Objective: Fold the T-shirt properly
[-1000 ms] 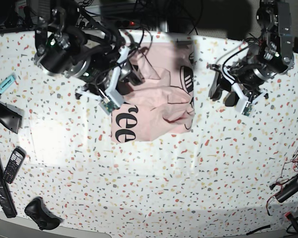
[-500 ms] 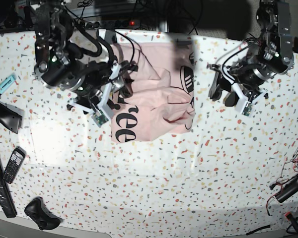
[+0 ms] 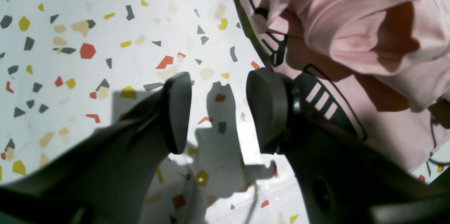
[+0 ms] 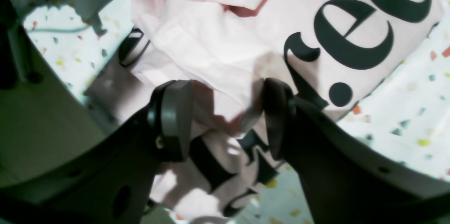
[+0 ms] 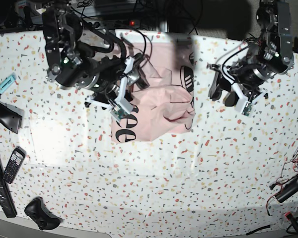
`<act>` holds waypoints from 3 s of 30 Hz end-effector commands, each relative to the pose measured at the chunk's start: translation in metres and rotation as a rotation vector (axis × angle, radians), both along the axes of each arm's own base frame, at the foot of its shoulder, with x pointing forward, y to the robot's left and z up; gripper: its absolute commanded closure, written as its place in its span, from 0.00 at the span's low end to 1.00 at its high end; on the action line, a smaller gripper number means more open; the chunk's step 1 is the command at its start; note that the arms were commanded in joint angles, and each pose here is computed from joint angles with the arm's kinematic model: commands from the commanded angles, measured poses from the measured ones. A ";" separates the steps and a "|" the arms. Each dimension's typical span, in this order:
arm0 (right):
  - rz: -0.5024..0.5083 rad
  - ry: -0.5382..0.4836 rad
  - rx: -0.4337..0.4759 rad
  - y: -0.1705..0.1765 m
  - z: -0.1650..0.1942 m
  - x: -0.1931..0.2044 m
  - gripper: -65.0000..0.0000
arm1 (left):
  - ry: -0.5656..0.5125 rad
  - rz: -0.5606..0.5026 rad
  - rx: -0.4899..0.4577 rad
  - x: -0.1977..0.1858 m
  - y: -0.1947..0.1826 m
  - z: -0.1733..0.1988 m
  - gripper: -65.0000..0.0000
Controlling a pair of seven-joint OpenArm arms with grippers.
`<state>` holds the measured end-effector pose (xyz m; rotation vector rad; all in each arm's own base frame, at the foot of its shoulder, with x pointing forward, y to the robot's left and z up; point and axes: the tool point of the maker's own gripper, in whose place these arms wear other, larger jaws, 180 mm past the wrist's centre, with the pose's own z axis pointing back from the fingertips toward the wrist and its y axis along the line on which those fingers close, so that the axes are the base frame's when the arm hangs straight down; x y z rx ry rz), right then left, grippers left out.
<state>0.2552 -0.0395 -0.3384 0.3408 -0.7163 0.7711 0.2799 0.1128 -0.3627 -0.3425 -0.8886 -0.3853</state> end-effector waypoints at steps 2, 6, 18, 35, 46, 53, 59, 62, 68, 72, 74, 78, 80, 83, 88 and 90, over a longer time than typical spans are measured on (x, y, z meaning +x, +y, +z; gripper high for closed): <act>-0.001 -0.045 -0.010 -0.002 0.008 0.007 0.52 | -0.050 -0.007 -0.019 0.007 -0.002 0.014 0.57; -0.007 -0.059 -0.017 -0.004 0.009 0.010 0.59 | -0.050 -0.007 -0.019 0.007 -0.002 0.014 0.57; 0.039 -0.068 0.122 0.019 0.032 0.001 1.00 | -0.050 -0.007 -0.018 0.007 -0.002 0.014 0.57; 0.296 -0.004 0.566 0.154 0.102 -0.058 1.00 | -0.043 -0.008 -0.014 0.007 -0.001 0.012 0.57; 0.350 0.042 0.619 0.168 0.105 -0.073 0.66 | -0.045 -0.008 -0.011 0.007 -0.001 0.013 0.57; 0.315 -0.029 0.575 0.160 0.107 -0.051 0.66 | -0.049 -0.008 -0.009 0.008 0.000 0.014 0.57; 0.087 -0.148 0.440 0.109 0.099 0.009 0.75 | -0.139 0.028 -0.001 0.027 0.033 0.041 0.57; -0.015 -0.204 0.454 0.081 0.107 0.032 0.81 | -0.167 0.038 -0.091 0.031 0.042 0.064 0.57; -0.103 -0.177 0.410 0.057 0.087 0.058 1.00 | -0.098 -0.140 -0.228 0.000 -0.006 0.077 0.57; -0.101 -0.066 0.315 0.059 0.046 0.074 1.00 | -0.005 -0.221 -0.315 -0.028 -0.037 0.067 0.67; -0.086 -0.021 0.258 0.062 0.029 0.080 1.00 | 0.042 -0.266 -0.318 -0.042 -0.051 0.057 0.78; -0.034 0.037 0.163 0.073 0.003 0.088 1.00 | 0.110 -0.338 -0.346 -0.066 -0.080 0.044 0.94; -0.007 0.037 0.147 0.082 -0.003 0.095 1.00 | 0.134 -0.370 -0.299 -0.074 -0.088 0.034 0.94; 0.021 0.018 0.166 0.097 -0.001 0.111 1.00 | 0.150 -0.395 -0.233 -0.082 -0.093 0.021 0.94; -0.002 -0.067 0.297 0.121 0.024 0.148 1.00 | 0.147 -0.395 -0.234 -0.085 -0.096 0.019 0.94; -0.017 -0.103 0.341 0.129 0.039 0.160 1.00 | 0.151 -0.395 -0.234 -0.086 -0.096 0.018 0.94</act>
